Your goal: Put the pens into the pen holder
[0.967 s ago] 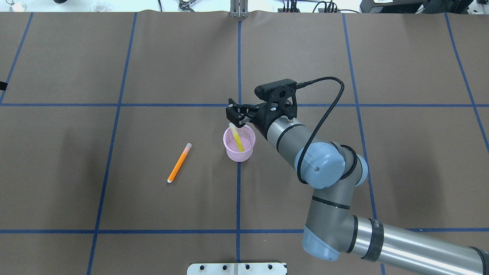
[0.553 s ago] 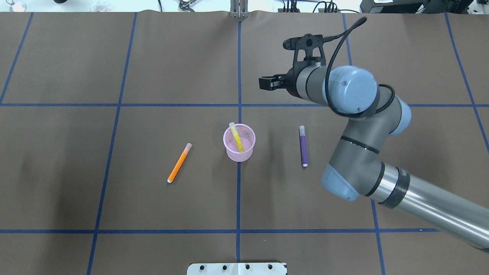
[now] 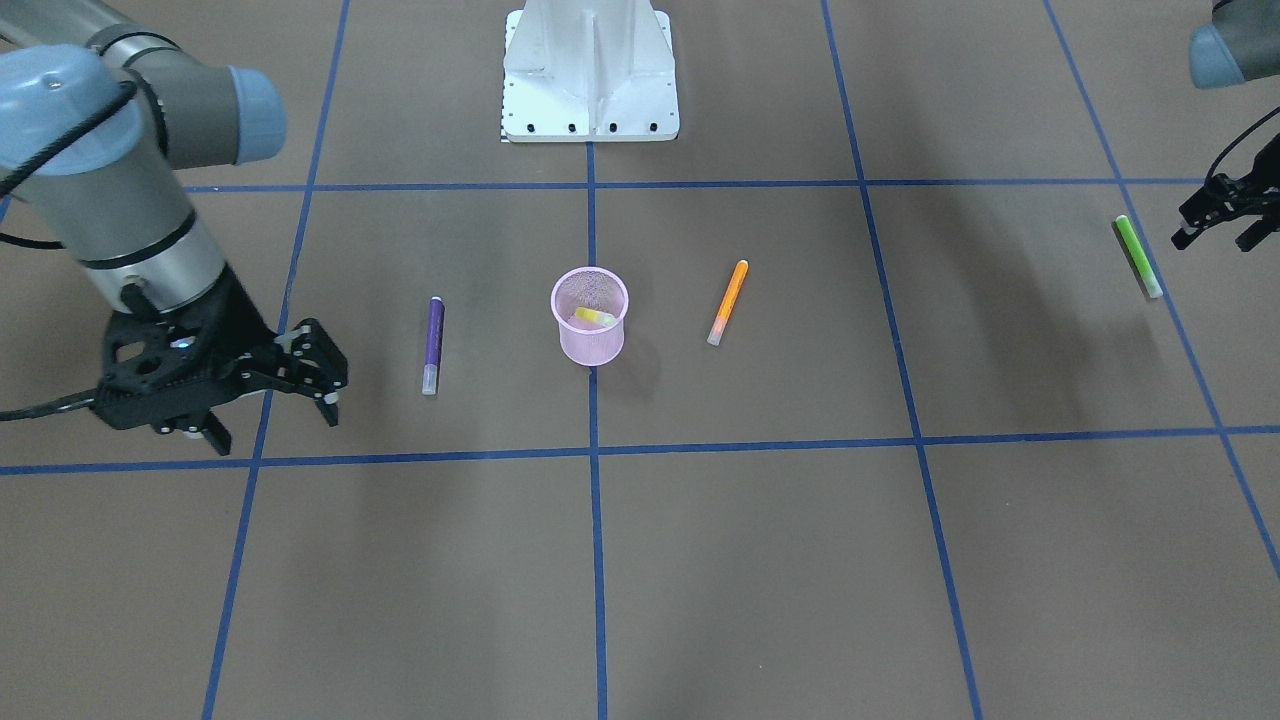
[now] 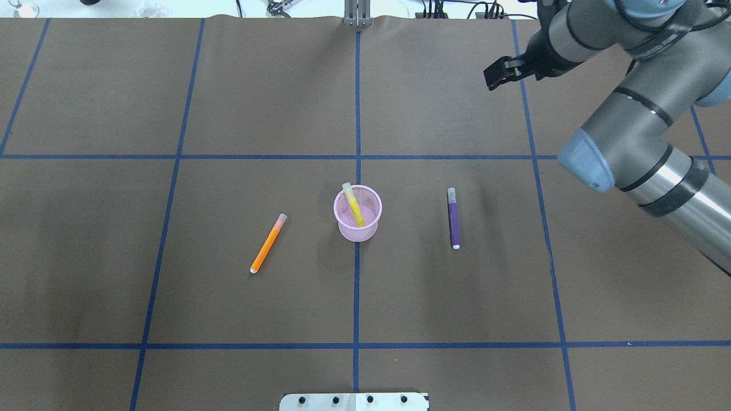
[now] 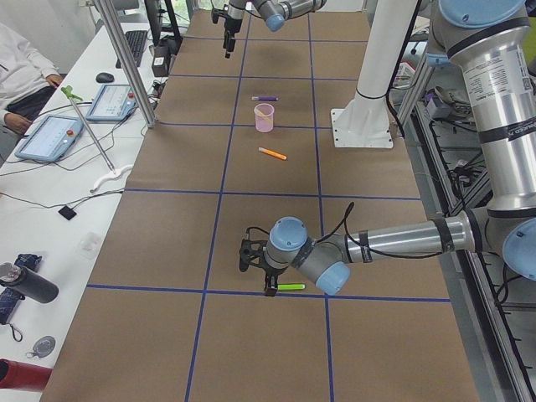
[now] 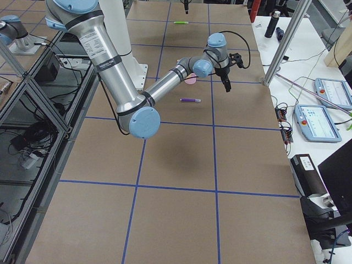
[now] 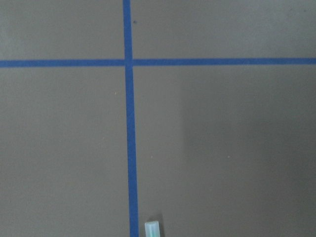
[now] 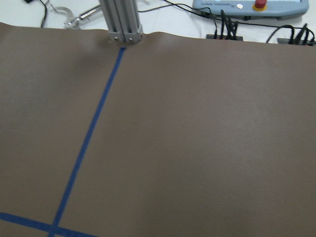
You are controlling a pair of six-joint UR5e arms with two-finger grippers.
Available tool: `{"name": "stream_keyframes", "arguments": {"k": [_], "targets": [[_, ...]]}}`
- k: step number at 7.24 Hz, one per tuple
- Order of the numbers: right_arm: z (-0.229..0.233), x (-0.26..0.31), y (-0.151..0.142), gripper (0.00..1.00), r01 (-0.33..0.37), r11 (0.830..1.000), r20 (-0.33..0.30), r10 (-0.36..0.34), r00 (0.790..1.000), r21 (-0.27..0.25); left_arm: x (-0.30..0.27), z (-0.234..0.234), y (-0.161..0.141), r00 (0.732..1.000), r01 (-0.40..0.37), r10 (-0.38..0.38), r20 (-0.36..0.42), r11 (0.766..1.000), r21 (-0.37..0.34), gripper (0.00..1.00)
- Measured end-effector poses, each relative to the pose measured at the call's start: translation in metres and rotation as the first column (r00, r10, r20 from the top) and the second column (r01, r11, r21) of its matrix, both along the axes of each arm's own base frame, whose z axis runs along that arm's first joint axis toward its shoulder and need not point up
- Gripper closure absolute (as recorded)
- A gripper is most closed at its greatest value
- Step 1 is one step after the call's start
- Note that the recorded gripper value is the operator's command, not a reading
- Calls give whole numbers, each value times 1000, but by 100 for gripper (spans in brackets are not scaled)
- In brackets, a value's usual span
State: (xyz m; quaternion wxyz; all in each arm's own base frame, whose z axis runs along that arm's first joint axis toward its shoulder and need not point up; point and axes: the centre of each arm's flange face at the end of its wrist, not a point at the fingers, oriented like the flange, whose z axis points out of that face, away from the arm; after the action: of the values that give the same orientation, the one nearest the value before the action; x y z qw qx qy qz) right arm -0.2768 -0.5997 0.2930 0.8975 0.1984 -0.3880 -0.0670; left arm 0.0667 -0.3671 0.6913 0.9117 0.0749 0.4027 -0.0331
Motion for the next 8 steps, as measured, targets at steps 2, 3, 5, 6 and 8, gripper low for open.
{"name": "stream_keyframes", "arguments": {"k": [2, 3, 5, 6, 8], "targets": [[48, 62, -9, 0, 39, 999, -37, -40, 999, -9, 31, 9, 6, 999, -24, 25, 49, 999, -26, 20], [66, 79, -8, 0, 50, 999, -47, -50, 998, -14, 36, 17, 8, 997, -29, 31, 67, 999, -38, 30], [90, 101, -5, 0, 51, 998, -64, -53, 997, -29, 39, 33, 7, 995, -28, 33, 90, 998, -56, 39], [103, 111, -4, 0, 56, 998, -77, -58, 995, -30, 40, 37, 5, 995, -28, 33, 94, 998, -60, 41], [117, 125, -1, 0, 69, 997, -91, -71, 993, -25, 42, 41, 1, 995, -31, 36, 95, 998, -59, 46]]}}
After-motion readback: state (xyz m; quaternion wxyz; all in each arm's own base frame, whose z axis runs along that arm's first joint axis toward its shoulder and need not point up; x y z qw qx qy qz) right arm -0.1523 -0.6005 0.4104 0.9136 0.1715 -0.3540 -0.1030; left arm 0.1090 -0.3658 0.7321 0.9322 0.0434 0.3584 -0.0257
